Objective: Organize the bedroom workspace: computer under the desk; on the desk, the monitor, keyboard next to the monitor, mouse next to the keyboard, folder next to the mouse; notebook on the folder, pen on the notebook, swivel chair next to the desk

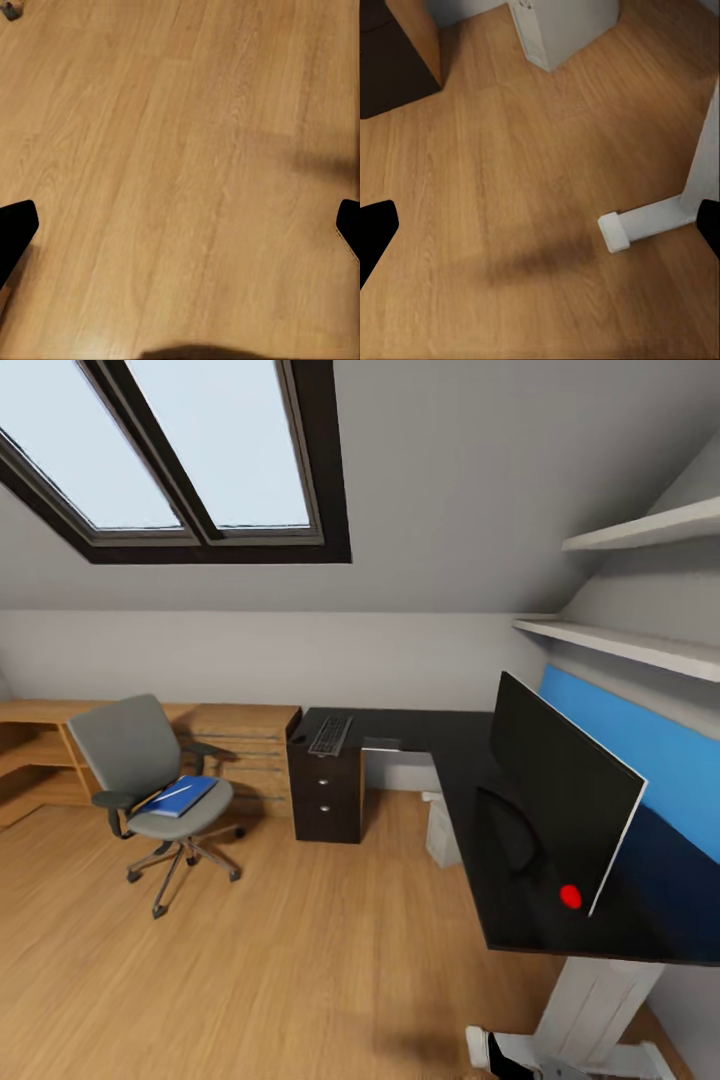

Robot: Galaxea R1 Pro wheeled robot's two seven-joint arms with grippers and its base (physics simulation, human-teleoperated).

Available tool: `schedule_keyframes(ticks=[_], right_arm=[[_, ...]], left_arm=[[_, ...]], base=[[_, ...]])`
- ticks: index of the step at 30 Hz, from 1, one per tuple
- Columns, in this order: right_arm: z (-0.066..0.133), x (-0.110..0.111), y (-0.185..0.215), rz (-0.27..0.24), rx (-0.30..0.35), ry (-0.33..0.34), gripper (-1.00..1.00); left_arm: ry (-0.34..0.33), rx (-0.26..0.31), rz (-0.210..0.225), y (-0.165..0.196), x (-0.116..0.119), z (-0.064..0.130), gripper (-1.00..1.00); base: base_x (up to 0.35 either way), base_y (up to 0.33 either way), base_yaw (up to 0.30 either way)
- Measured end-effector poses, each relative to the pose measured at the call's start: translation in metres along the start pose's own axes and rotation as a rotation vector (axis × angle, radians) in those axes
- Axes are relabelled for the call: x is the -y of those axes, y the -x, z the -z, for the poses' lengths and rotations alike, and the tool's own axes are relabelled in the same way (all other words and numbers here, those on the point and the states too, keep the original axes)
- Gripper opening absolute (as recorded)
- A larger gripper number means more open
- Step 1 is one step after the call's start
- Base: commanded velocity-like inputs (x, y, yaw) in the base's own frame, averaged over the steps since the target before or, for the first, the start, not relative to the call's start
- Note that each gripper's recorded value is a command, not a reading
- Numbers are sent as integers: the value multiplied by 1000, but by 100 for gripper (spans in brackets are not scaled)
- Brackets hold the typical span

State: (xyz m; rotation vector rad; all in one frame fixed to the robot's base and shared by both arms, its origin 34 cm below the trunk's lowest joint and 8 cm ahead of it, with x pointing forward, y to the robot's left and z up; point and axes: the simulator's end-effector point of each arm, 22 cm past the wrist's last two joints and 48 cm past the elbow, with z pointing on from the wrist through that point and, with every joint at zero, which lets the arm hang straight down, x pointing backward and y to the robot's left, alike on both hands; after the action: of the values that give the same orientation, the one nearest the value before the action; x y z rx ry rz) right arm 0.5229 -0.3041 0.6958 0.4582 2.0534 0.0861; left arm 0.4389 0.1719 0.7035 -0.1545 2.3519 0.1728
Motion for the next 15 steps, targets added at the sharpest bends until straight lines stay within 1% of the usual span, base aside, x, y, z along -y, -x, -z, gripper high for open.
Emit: schedule_keyframes(ticks=[1,2,12,15], right_arm=[[1,0,1,1,0,0,100],[2,0,2,2,0,-1,100],[9,-1,10,3,0,-1,100],[11,-2,12,2,-1,-1,100]], left_arm=[[6,34,17,8,-5,0,100],[8,39,20,9,-7,0,100],[12,42,23,14,-9,10,100],[10,40,21,16,-9,13,100]], base=[[-8,-11,-266],[-6,-9,-266],[-2,-2,-268],[-106,-67,-203]])
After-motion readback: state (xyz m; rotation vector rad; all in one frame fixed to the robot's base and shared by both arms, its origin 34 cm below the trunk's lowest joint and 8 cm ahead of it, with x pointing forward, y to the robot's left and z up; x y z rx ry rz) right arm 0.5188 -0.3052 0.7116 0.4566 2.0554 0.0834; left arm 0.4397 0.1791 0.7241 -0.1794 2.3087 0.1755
